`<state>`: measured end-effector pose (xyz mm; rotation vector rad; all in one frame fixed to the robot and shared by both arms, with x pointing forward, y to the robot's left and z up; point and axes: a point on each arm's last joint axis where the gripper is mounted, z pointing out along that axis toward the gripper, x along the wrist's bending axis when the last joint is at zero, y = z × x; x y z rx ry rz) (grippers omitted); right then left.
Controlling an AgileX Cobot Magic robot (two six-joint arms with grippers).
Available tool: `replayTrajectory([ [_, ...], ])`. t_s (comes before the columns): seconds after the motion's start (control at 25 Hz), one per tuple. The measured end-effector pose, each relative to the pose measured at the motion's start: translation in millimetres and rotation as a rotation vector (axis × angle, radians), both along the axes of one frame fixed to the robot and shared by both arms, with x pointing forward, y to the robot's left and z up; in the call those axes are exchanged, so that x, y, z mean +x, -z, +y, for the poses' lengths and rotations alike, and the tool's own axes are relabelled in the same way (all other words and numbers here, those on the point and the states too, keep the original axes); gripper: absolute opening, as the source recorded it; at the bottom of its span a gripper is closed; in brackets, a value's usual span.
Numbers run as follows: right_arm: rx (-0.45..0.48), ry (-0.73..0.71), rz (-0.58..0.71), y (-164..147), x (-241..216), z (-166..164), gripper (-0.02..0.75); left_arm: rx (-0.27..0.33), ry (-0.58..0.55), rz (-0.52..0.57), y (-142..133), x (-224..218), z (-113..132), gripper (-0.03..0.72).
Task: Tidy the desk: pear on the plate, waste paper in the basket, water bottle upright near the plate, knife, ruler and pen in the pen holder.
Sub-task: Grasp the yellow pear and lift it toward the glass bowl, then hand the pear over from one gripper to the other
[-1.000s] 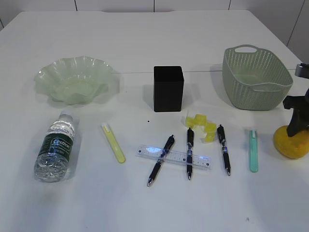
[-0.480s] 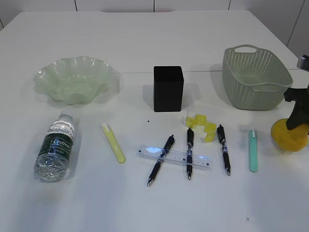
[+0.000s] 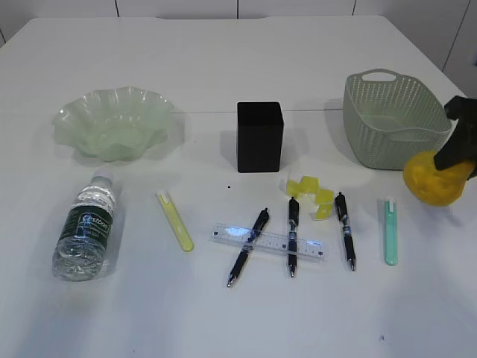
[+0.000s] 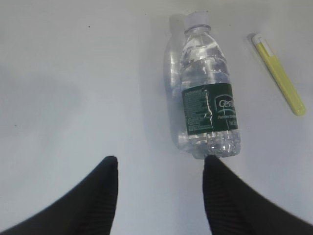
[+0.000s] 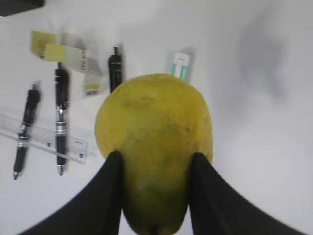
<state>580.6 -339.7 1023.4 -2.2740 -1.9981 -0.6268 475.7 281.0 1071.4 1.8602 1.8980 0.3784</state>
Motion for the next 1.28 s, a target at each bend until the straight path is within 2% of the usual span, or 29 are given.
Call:
replayTrajectory([
  [0.16,0.053,-0.049,-0.083,-29.7,-10.9,19.8,0.254,-0.019,0.060,-0.016,-0.9,0.5,-4.2,0.395],
  [0.32,0.091,-0.139,-0.144,-52.8,-22.1,52.1,0.253,-0.090,0.178,-0.065,-4.3,1.6,-15.2,0.395],
  [0.4,0.107,-0.200,-0.159,-58.8,-26.6,72.7,0.253,-0.129,0.266,-0.107,-7.4,2.1,-22.8,0.395],
  [0.52,0.170,-0.277,-0.158,-62.0,-31.9,104.8,0.253,-0.155,0.437,-0.184,-12.2,1.0,-39.7,0.395],
  [0.68,0.247,-0.354,-0.165,-65.9,-39.0,140.0,0.253,-0.129,0.688,-0.287,-16.9,-5.2,-69.4,0.395],
  [0.76,0.276,-0.378,-0.164,-67.3,-42.3,151.4,0.253,-0.108,0.769,-0.334,-18.7,-8.1,-82.3,0.395],
  [1.08,0.313,-0.430,-0.163,-69.2,-49.8,173.2,0.253,-0.036,0.992,-0.486,-24.1,-22.2,-123.6,0.395],
  [1.28,0.327,-0.435,-0.163,-70.0,-50.9,176.1,0.253,-0.018,1.064,-0.549,-26.8,-29.8,-139.6,0.408],
])
